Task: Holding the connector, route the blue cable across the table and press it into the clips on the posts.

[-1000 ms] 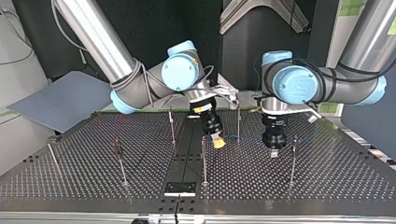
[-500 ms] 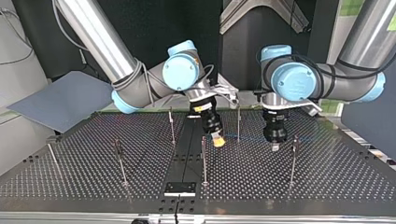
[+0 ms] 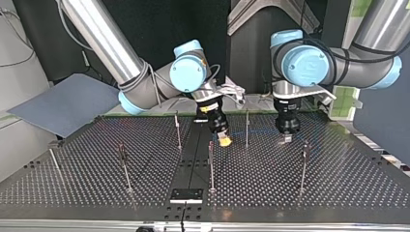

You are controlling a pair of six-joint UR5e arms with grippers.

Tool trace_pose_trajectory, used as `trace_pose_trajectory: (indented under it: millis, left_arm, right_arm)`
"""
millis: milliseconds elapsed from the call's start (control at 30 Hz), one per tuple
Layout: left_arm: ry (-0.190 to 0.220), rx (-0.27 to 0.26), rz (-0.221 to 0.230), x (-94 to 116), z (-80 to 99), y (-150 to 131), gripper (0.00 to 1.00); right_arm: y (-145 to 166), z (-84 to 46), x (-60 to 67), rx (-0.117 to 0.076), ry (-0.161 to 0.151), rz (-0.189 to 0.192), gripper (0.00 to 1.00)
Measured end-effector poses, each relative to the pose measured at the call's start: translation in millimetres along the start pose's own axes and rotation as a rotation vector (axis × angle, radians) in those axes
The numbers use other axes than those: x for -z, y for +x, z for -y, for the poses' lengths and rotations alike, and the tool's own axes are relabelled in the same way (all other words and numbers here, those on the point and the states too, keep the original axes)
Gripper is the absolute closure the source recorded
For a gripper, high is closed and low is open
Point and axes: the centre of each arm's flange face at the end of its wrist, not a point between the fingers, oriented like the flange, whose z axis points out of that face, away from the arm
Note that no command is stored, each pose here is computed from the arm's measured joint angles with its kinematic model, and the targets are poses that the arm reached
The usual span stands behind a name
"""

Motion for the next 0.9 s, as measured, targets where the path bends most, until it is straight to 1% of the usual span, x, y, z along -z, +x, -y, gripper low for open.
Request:
trace_pose_trajectory:
  millis: [233, 367, 533, 900]
  left_arm:
    - [0.008, -0.011, -0.021, 14.5, -0.2, 18.7, 1.00]
    - [0.017, -0.012, -0.026, 20.5, 0.0, 33.3, 1.00]
    - [0.018, -0.001, -0.034, 24.8, -1.2, 52.3, 1.00]
    - [0.017, -0.012, -0.099, 26.2, -5.3, 114.1, 1.00]
  right_arm:
    - [-11.0, 0.1, 3.1, 0.002, -0.001, 0.022, 1.00]
    - [-24.0, -0.6, 7.1, 0.005, -0.002, 0.048, 1.00]
    - [-40.7, -1.8, 12.6, 0.008, -0.006, 0.081, 1.00]
    - [-81.1, -7.1, 27.8, 0.017, -0.016, 0.164, 1.00]
